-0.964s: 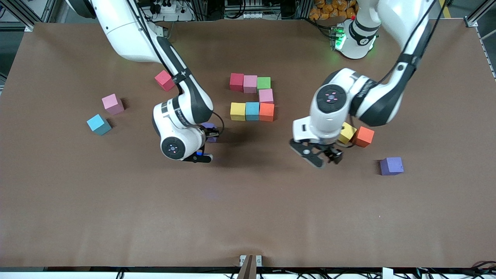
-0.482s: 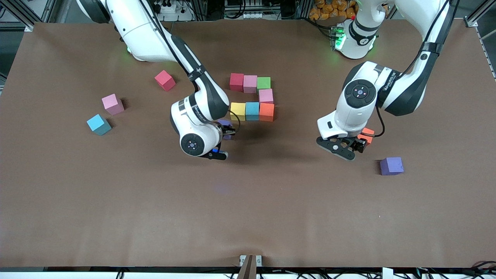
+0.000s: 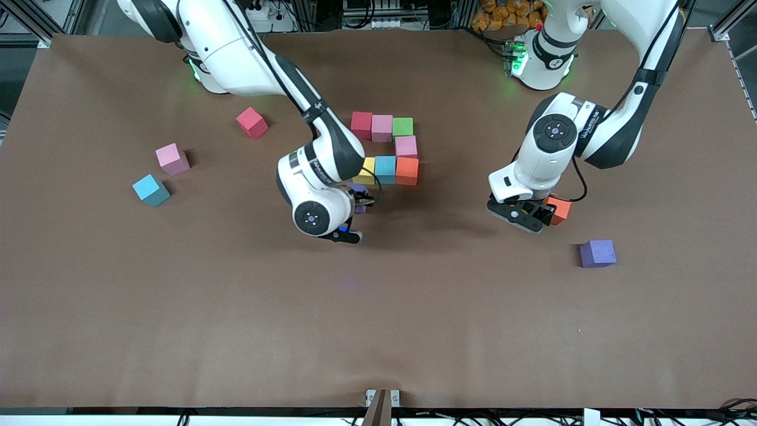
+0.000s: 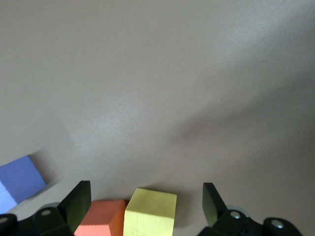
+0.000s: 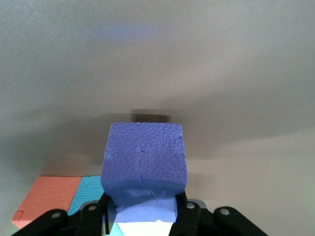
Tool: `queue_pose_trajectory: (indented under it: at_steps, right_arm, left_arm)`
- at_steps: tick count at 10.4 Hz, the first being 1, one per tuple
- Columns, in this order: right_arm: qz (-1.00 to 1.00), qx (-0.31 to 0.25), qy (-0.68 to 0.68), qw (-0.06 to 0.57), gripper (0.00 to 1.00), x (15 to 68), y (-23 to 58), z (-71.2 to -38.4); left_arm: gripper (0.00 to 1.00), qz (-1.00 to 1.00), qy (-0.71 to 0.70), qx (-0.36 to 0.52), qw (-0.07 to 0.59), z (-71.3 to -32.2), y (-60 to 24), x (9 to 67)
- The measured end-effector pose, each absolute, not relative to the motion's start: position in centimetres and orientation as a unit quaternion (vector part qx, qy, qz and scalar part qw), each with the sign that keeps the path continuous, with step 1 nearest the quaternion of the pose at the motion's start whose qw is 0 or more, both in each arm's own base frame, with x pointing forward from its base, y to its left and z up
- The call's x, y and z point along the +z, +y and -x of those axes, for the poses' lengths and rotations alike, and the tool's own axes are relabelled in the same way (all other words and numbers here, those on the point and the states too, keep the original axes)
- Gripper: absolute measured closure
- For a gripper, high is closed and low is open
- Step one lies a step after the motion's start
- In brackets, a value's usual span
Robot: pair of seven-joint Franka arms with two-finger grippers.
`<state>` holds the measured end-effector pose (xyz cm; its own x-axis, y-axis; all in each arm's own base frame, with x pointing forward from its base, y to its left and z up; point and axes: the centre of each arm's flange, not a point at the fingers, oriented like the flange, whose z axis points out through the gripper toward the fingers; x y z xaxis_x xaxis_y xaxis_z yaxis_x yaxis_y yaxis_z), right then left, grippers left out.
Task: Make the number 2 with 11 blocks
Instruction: 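Grasp the second yellow block with the left gripper while the right gripper lowers purple, then place the purple block below the yellow block and open the right gripper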
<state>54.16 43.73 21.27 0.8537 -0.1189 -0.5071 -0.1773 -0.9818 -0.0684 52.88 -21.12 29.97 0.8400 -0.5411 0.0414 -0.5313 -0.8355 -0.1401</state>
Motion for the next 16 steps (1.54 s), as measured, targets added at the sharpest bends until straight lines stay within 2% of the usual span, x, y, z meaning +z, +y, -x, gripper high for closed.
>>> queue_pose_trajectory:
  at_steps: [7,16]
  right_arm:
    - [0.964,0.262,0.045,0.016,0.51,20.1,45.5,-52.2]
    - [0.965,0.261,0.036,0.01,0.51,20.1,46.2,-51.6]
  left_arm:
    - [0.0,0.96,0.272,-0.035,0.053,-50.9,-18.7,26.3]
    - [0.0,0.949,0.31,-0.033,0.042,-50.7,-15.3,23.0]
